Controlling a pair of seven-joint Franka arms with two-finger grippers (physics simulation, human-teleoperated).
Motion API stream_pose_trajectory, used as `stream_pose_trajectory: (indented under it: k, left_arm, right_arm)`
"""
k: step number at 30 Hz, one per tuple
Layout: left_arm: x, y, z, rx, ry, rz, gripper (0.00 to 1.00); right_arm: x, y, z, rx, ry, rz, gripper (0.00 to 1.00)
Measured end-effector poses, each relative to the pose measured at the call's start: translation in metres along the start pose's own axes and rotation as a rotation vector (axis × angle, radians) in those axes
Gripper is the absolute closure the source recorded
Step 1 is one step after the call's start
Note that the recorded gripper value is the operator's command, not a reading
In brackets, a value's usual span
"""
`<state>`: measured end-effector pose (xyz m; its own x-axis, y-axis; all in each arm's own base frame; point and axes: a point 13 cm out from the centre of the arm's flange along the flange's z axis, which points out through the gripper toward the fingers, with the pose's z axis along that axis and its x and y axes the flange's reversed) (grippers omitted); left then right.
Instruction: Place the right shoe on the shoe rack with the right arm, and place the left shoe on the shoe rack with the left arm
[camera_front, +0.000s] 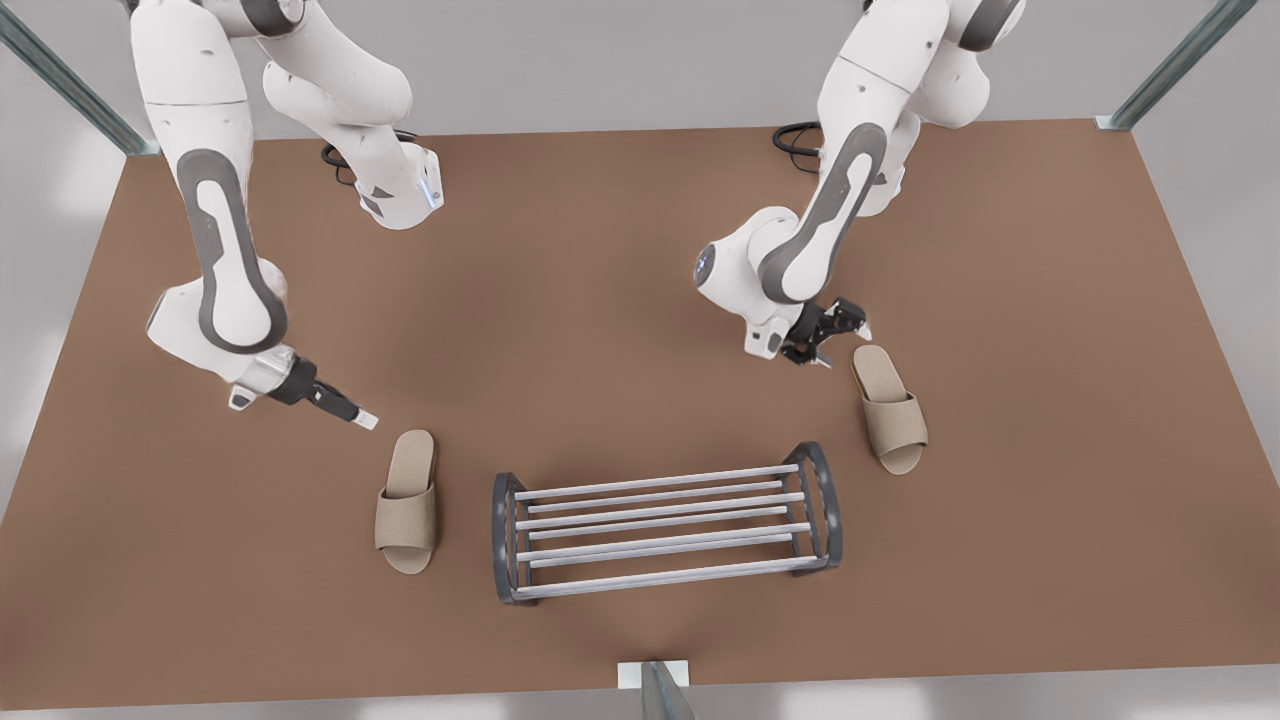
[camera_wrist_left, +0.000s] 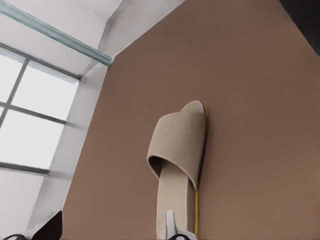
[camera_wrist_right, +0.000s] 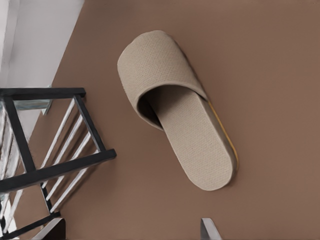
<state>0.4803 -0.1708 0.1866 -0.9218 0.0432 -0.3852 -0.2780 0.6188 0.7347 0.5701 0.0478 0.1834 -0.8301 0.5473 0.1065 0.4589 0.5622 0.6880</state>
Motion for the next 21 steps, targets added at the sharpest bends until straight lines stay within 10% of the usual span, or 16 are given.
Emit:
stream_pose_trajectory:
  k: [5,21]
  left_arm:
    - [-0.002,-0.038,0.025,0.25,-0.121,-0.271,0.0]
    - [0.008,-0.055,0.125,0.538,-0.317,-0.413,0.0]
  right_arm:
    - [-0.039,-0.027,0.015,-0.128,-0.245,-0.016,0.0]
    - [-0.019,-0.019,0.098,-0.188,-0.508,-0.229,0.0]
